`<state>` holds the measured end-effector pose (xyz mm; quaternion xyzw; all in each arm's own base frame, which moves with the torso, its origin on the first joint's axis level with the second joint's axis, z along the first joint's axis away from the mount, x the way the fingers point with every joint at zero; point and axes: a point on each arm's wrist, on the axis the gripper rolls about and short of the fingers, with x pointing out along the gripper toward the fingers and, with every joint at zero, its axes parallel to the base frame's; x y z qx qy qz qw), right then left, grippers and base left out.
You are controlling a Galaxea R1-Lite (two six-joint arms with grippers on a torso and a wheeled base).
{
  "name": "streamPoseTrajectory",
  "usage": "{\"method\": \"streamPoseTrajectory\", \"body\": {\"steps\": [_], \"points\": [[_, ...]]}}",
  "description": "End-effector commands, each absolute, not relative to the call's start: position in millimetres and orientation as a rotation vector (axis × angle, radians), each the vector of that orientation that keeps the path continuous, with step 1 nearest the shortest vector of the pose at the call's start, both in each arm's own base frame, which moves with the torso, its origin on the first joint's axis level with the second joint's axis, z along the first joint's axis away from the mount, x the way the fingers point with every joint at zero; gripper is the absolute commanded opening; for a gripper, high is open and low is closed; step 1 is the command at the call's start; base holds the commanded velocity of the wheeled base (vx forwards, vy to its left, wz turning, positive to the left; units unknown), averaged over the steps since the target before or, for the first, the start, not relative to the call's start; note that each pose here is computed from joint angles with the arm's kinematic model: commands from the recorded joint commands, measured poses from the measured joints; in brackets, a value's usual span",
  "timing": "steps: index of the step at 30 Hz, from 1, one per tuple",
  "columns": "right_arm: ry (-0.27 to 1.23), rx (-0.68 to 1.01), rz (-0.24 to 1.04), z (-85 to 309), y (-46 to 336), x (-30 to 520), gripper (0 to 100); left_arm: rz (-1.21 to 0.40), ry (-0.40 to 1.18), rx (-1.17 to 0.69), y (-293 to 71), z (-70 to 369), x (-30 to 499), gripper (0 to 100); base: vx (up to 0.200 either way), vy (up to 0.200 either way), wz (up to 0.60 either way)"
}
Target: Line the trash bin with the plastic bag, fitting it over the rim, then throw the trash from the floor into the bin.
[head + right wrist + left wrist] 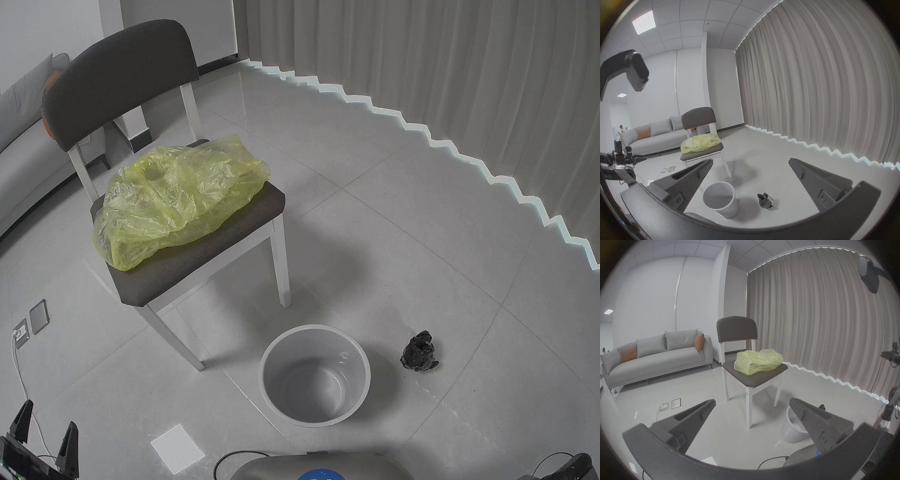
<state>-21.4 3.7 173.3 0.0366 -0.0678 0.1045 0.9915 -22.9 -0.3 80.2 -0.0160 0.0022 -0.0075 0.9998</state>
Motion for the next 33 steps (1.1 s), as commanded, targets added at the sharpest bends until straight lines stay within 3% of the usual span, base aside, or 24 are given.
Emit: {"method": "streamPoseTrajectory", "body": {"steps": [1,12,17,24,33], "points": [[-0.023,0.075,0.31,232.4,8.0,45.1,100,-0.011,0.003,-0.028,-0.2,75.4,-22.9,100,0.0,0.0,0.0],[0.055,-0.053,0.312,222.7,10.1,75.3,100,-0.021,-0.009,0.025,-0.6,77.8,-23.4,100,0.0,0.0,0.0],[0.078,-0.047,0.327,221.0,11.8,85.6,100,-0.112,-0.144,-0.222,-0.4,160.8,-33.5,100,0.0,0.0,0.0],[0.161,-0.048,0.415,205.4,21.3,95.5,100,-0.163,0.052,-0.054,-1.7,184.1,4.1,100,0.0,0.0,0.0],[0.18,-0.043,0.351,205.0,20.4,100.2,100,-0.084,0.204,0.007,-6.8,209.9,87.3,100,0.0,0.0,0.0]]}}
